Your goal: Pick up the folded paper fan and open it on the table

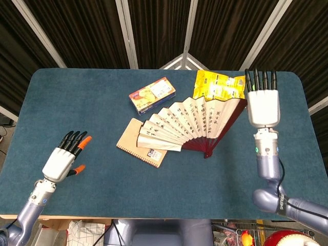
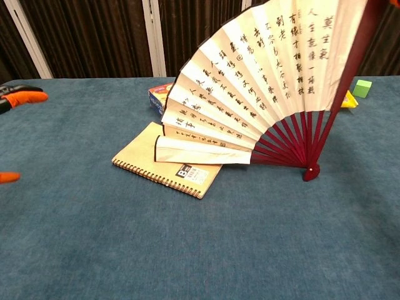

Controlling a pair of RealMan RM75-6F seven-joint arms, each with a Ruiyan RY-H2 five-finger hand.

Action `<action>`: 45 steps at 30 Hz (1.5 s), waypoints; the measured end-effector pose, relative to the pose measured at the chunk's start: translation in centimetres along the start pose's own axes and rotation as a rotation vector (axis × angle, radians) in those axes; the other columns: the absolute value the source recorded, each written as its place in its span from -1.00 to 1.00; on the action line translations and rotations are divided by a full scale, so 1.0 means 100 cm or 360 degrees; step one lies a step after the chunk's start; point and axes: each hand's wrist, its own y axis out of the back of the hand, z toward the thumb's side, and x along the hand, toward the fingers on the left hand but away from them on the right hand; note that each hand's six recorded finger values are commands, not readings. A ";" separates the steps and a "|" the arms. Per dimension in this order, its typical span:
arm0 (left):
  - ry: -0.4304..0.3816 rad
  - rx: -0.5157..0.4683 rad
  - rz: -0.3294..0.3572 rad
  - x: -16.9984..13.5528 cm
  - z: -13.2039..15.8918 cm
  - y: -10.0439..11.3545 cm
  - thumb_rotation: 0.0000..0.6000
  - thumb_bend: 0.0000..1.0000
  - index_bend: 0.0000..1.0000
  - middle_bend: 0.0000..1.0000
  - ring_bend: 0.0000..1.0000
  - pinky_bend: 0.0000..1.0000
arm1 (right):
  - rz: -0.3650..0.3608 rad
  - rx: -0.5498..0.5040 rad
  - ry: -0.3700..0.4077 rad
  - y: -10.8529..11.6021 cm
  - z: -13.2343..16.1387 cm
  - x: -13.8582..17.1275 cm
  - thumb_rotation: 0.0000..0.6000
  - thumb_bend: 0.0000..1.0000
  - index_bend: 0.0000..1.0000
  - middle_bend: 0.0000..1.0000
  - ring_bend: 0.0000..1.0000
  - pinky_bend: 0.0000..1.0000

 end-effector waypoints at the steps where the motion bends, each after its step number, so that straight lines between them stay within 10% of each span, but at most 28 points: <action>1: -0.0005 -0.0003 -0.0007 -0.001 0.001 -0.003 1.00 -0.80 -0.91 -1.00 -1.00 -1.00 | -0.0010 -0.0008 -0.0011 0.005 0.002 -0.005 1.00 -0.28 -0.92 -0.84 -0.82 -0.81; 13: 0.0071 -0.0014 -0.0009 -0.012 -0.011 -0.007 1.00 -0.80 -0.92 -1.00 -1.00 -1.00 | -0.0074 -0.0402 -0.0142 0.024 -0.006 0.000 1.00 -0.28 -0.92 -0.84 -0.82 -0.81; 25: 0.0420 0.0113 -0.0014 -0.055 -0.017 0.039 1.00 -0.80 -0.94 -1.00 -1.00 -1.00 | 0.0162 -0.1023 0.0105 -0.029 -0.025 0.127 1.00 -0.29 -0.88 -0.84 -0.82 -0.81; 32: 0.0665 0.0218 -0.0024 -0.099 -0.033 0.077 1.00 -0.80 -0.94 -1.00 -1.00 -1.00 | 0.0354 -0.0790 0.0152 -0.069 -0.061 0.191 1.00 -0.38 -0.88 -0.88 -0.85 -0.86; 45: 0.0870 0.0172 -0.0084 -0.128 -0.053 0.098 1.00 -0.79 -0.94 -1.00 -1.00 -1.00 | 0.0356 -0.0505 -0.0087 -0.089 -0.128 0.218 1.00 -0.42 -0.88 -0.88 -0.85 -0.86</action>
